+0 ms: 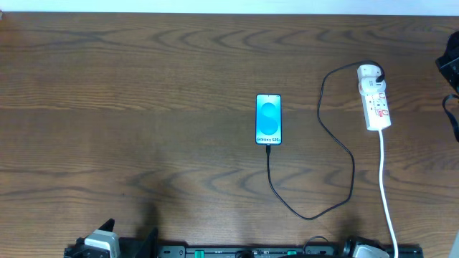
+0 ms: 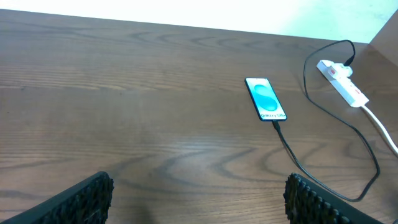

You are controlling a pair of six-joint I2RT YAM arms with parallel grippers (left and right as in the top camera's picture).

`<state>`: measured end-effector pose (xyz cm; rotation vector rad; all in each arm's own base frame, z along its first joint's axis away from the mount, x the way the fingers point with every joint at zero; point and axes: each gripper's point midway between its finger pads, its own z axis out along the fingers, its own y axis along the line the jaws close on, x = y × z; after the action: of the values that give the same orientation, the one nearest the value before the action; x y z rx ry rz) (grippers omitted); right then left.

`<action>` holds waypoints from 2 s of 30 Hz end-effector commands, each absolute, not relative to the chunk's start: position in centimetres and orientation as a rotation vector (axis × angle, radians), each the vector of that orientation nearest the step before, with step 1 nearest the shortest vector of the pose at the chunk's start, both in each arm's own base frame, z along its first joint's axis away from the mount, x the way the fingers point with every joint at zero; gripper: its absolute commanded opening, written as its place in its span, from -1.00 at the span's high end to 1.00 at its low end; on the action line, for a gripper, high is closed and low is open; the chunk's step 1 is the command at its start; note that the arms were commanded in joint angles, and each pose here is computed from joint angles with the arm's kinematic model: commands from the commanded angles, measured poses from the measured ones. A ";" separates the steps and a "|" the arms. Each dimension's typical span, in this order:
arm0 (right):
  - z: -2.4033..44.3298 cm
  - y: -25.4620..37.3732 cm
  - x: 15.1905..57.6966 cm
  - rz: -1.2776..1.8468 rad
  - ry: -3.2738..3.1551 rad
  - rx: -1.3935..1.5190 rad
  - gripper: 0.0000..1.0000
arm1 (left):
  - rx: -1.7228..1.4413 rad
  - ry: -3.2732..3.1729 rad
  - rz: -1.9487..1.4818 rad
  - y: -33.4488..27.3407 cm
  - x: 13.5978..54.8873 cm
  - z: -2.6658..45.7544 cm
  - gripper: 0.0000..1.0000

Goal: Plug charger to phone and switch on socket

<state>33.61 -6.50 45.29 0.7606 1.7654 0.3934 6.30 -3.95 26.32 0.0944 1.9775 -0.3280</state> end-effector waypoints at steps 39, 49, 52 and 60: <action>49.9 0.8 28.0 0.550 1.702 0.513 0.68 | -0.027 1.946 -0.236 -3.0 6.4 26.5 -0.75; 50.4 0.9 27.3 0.553 1.685 0.505 0.67 | -0.037 1.935 -0.225 -2.9 6.6 26.8 -0.76; 50.5 0.9 27.1 0.554 1.681 0.504 0.68 | -0.033 1.880 -0.216 -2.8 7.4 27.9 -0.75; 50.5 0.9 27.1 0.553 1.682 0.504 0.68 | -0.019 1.784 -0.209 -2.6 9.7 29.5 -0.75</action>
<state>27.29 0.63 50.44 0.5151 1.6797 0.5515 9.01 -2.93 29.42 -0.0123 1.8084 -0.2273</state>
